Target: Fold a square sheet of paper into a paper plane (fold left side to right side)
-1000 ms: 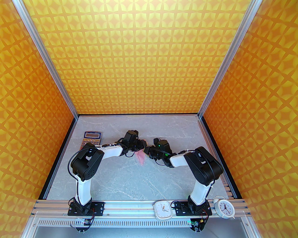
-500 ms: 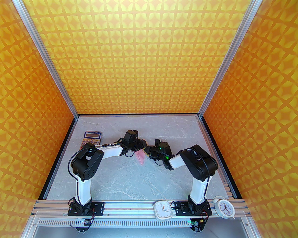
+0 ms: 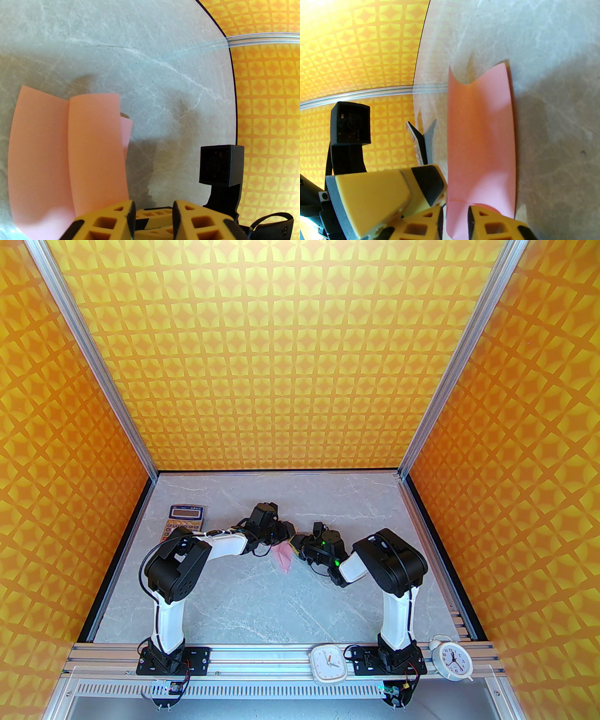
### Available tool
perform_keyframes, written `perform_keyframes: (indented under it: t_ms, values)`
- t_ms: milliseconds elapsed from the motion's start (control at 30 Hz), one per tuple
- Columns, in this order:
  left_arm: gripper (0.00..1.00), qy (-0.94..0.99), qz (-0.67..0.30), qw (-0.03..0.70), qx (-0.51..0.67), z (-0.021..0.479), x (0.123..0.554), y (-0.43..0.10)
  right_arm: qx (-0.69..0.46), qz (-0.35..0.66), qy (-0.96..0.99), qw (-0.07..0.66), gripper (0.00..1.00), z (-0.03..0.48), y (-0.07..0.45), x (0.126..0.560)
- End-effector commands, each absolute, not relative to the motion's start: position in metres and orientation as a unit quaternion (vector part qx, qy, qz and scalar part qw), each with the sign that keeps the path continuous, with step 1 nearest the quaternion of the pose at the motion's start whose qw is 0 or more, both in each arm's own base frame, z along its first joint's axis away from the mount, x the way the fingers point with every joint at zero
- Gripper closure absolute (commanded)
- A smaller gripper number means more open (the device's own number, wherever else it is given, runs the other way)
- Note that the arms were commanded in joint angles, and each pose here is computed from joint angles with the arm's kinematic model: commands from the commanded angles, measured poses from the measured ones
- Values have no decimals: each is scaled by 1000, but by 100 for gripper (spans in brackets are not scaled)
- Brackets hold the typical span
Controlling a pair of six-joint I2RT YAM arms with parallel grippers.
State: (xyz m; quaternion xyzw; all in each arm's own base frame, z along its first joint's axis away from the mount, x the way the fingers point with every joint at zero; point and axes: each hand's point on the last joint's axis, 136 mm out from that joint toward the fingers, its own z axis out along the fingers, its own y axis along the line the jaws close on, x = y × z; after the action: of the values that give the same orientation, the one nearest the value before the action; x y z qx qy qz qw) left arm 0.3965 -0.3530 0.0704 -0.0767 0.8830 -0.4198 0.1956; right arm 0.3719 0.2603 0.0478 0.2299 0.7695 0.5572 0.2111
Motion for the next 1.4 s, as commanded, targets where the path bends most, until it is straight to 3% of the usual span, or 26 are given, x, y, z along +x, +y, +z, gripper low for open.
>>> perform_keyframes:
  t_ms: [0, 600, 733, 933, 1267, 1367]
  values:
    - [70, 887, -420, 173, -77, 58, 390, -356, 245, 578, 742, 236, 77, 60, 257, 384]
    - [70, 886, -424, 171, -76, 60, 389, -357, 257, 591, 727, 238, 87, 62, 259, 394]
    - [70, 885, -426, 173, -75, 61, 389, -358, 258, 590, 727, 239, 100, 63, 259, 395]
    - [70, 886, -422, 181, -67, 71, 390, -353, 263, 583, 733, 232, 100, 54, 256, 393]
    - [51, 903, -365, 221, -45, 94, 376, -315, 254, 573, 747, 222, 100, 51, 256, 393]
    - [50, 915, -333, 227, -35, 89, 363, -302, 253, 570, 750, 220, 100, 49, 256, 393]
